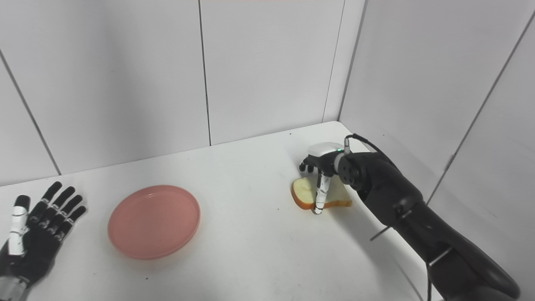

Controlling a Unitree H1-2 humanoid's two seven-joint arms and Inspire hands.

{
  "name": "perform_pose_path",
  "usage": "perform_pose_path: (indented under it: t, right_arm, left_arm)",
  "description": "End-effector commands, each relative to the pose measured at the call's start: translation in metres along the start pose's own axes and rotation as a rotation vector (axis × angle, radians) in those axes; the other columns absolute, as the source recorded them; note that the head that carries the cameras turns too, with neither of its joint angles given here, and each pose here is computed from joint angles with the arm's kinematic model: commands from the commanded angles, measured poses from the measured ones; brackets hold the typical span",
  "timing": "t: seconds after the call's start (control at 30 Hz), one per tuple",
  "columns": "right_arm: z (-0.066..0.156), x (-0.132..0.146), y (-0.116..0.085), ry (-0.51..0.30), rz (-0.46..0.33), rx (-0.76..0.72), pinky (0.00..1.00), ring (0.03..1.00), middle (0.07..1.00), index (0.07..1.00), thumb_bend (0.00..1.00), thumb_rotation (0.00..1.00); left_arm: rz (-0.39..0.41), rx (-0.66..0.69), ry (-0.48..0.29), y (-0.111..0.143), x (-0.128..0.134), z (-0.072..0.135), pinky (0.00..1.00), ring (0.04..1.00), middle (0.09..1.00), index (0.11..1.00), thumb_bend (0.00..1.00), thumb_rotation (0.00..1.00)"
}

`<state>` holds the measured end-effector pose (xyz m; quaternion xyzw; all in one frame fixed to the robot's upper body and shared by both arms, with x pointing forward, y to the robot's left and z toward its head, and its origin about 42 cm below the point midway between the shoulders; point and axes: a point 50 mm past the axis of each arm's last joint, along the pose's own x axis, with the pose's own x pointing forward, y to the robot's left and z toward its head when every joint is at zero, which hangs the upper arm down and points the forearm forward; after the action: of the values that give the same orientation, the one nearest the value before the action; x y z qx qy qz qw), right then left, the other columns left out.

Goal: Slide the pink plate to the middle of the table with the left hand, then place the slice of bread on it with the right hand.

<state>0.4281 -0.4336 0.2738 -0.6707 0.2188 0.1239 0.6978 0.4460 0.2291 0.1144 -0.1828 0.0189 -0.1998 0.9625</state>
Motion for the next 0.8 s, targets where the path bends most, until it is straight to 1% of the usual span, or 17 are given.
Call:
perform_pose_path:
  t: [0.0,0.03,0.07,0.13,0.17,0.23,0.33,0.5,0.6,0.67,0.77]
  right_arm:
    - [0.006,0.002,0.002,-0.038,0.017,0.018,0.56,0.595,0.636,0.641,0.83,0.01]
    - [0.008,0.003,0.004,-0.043,0.014,0.02,0.54,0.574,0.616,0.553,0.64,0.08]
    - [0.01,0.003,0.006,-0.045,0.008,0.022,0.52,0.557,0.559,0.52,0.59,0.04]
    - [0.011,0.002,0.008,-0.051,-0.007,0.027,0.51,0.541,0.514,0.49,0.54,0.01]
    - [0.011,0.002,0.008,-0.054,-0.015,0.029,0.48,0.47,0.505,0.488,0.53,0.0]
    - [0.011,0.0,0.009,-0.054,-0.039,0.052,0.45,0.439,0.495,0.498,0.52,0.0]
    - [0.011,-0.002,0.009,-0.065,-0.078,0.066,0.43,0.42,0.487,0.512,0.52,0.0]
    - [0.011,-0.008,0.006,-0.08,-0.113,0.067,0.43,0.424,0.487,0.508,0.52,0.0]
    - [0.013,-0.016,0.0,-0.119,-0.172,0.059,0.43,0.424,0.493,0.509,0.52,0.0]
    - [0.014,-0.021,-0.005,-0.132,-0.203,0.063,0.43,0.422,0.495,0.509,0.52,0.0]
    - [0.015,-0.029,-0.017,-0.183,-0.267,0.032,0.43,0.409,0.487,0.521,0.52,0.0]
  left_arm:
    - [0.086,-0.07,0.191,0.015,-0.031,-0.044,0.94,0.933,0.941,0.946,0.78,0.83]
    - [0.084,-0.068,0.191,0.015,-0.031,-0.044,0.94,0.935,0.943,0.949,0.78,0.83]
    - [0.083,-0.067,0.191,0.016,-0.031,-0.044,0.94,0.935,0.942,0.948,0.78,0.83]
    - [0.083,-0.066,0.19,0.016,-0.031,-0.044,0.94,0.935,0.941,0.945,0.78,0.83]
    - [0.083,-0.067,0.19,0.016,-0.031,-0.044,0.93,0.932,0.937,0.943,0.79,0.82]
    - [0.087,-0.072,0.189,0.016,-0.031,-0.044,0.93,0.93,0.936,0.941,0.78,0.82]
    - [0.086,-0.064,0.195,0.016,-0.031,-0.044,0.92,0.929,0.937,0.94,0.78,0.83]
    - [0.09,-0.069,0.197,0.015,-0.03,-0.046,0.93,0.934,0.942,0.948,0.77,0.84]
    - [0.092,-0.067,0.196,0.013,-0.03,-0.046,0.93,0.933,0.94,0.948,0.77,0.84]
    - [0.093,-0.069,0.194,0.012,-0.03,-0.048,0.94,0.937,0.943,0.951,0.76,0.84]
    - [0.097,-0.063,0.195,0.009,-0.028,-0.05,0.93,0.931,0.938,0.943,0.77,0.84]
